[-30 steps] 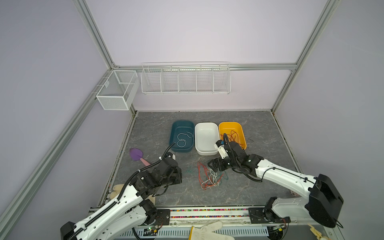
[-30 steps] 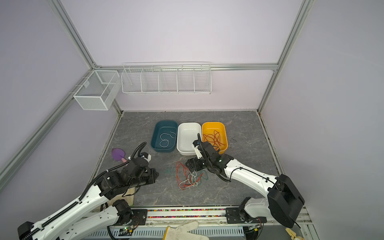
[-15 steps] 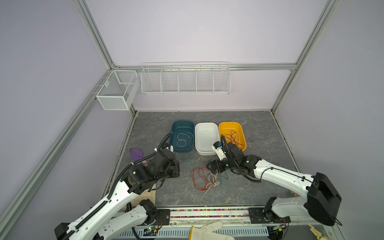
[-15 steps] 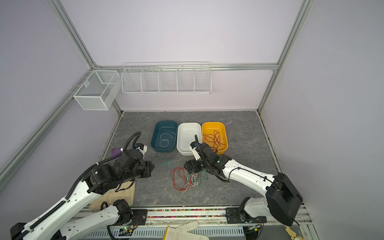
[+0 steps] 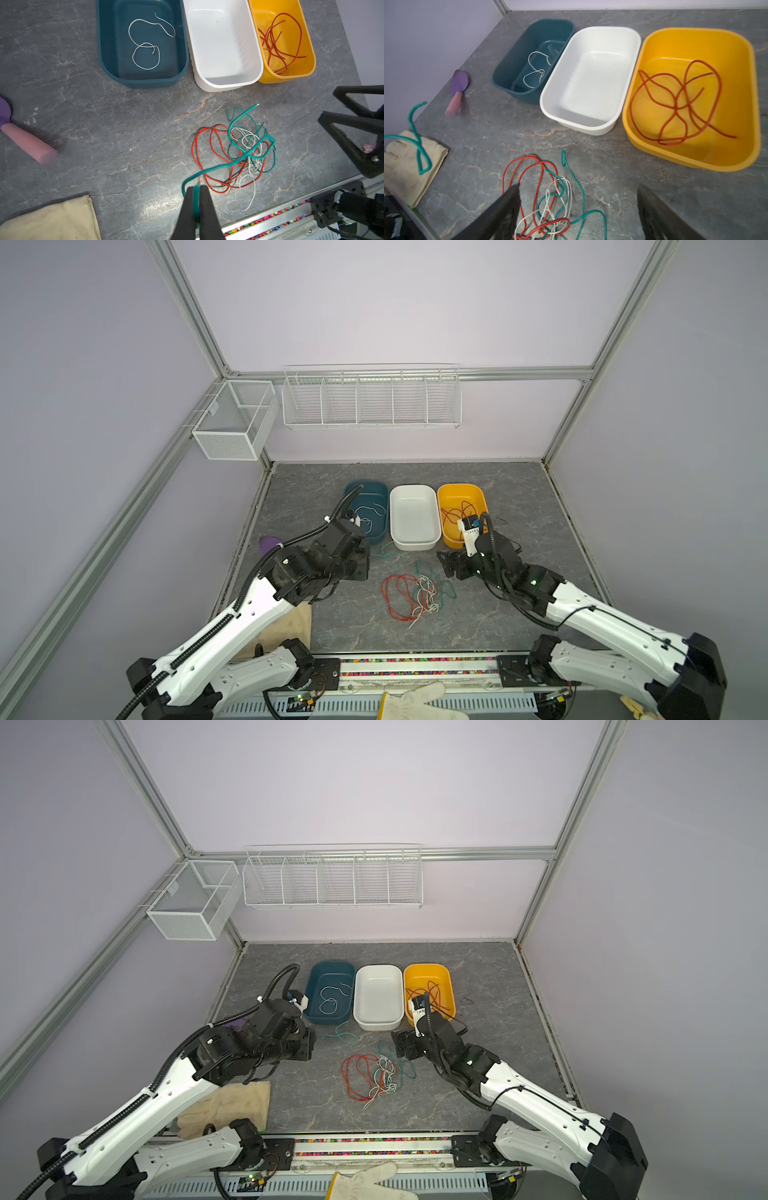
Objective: Untangle the cables
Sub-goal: 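Lift the green wire and carry it over the white tub with the left gripper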
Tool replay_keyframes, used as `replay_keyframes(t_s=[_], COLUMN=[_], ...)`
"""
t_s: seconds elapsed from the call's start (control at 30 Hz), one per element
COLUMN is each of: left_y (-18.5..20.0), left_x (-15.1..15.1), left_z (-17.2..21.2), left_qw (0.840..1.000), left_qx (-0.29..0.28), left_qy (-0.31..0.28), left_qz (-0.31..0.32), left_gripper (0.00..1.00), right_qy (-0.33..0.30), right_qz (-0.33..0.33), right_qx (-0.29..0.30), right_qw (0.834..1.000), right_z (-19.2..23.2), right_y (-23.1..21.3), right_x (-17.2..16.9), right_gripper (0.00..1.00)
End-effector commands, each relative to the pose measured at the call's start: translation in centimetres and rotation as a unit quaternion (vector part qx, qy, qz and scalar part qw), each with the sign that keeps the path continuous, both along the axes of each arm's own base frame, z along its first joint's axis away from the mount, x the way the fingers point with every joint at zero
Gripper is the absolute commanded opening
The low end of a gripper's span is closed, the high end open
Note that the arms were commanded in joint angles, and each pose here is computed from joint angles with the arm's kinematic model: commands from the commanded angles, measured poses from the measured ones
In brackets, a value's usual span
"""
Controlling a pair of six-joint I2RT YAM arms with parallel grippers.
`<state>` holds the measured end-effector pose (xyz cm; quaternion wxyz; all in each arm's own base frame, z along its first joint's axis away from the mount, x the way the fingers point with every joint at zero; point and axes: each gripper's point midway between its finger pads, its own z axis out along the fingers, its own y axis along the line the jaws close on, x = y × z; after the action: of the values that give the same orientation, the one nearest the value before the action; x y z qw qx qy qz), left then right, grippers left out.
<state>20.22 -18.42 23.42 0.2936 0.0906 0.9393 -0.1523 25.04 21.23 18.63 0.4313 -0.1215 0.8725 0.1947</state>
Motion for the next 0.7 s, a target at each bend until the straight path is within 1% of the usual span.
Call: replay_keyframes(t_s=[0.0,0.07,0.2,0.3,0.4,0.53,0.67], left_y=[-0.9,-2.0,-4.1,-5.9,-7.4,-9.5,-10.6], left_x=[1.3,2.3,5.0,7.5,10.2,13.3,16.0], left_z=[1.1,1.3,1.0,0.0,-1.2,-3.1,-5.7], left_qw=[0.999,0.999,0.997,0.994,0.991,0.983,0.969], left_qx=[0.019,0.03,0.055,0.076,0.108,0.155,0.221], left_qy=[-0.025,-0.03,-0.031,-0.021,-0.019,-0.005,0.018], left_qz=[-0.021,-0.032,-0.052,-0.071,-0.076,-0.097,-0.11], left_gripper=[0.0,0.0,0.0,0.0,0.0,0.0,0.0], right_qy=[-0.02,-0.027,-0.038,-0.044,-0.047,-0.055,-0.054], right_qz=[-0.066,-0.089,-0.111,-0.125,-0.164,-0.167,-0.158], right_qx=[0.002,0.005,0.016,0.02,0.019,0.029,0.031], right_qw=[0.998,0.996,0.993,0.991,0.985,0.984,0.985], right_z=[0.4,0.6,1.1,1.3,1.2,1.3,1.3], right_y=[-2.5,-3.5,-4.7,-5.3,-6.9,-7.1,-6.7], right_x=[0.8,0.8,0.8,0.8,0.8,0.8,0.8], right_gripper=[0.89,0.89,0.89,0.89,0.89,0.89,0.89])
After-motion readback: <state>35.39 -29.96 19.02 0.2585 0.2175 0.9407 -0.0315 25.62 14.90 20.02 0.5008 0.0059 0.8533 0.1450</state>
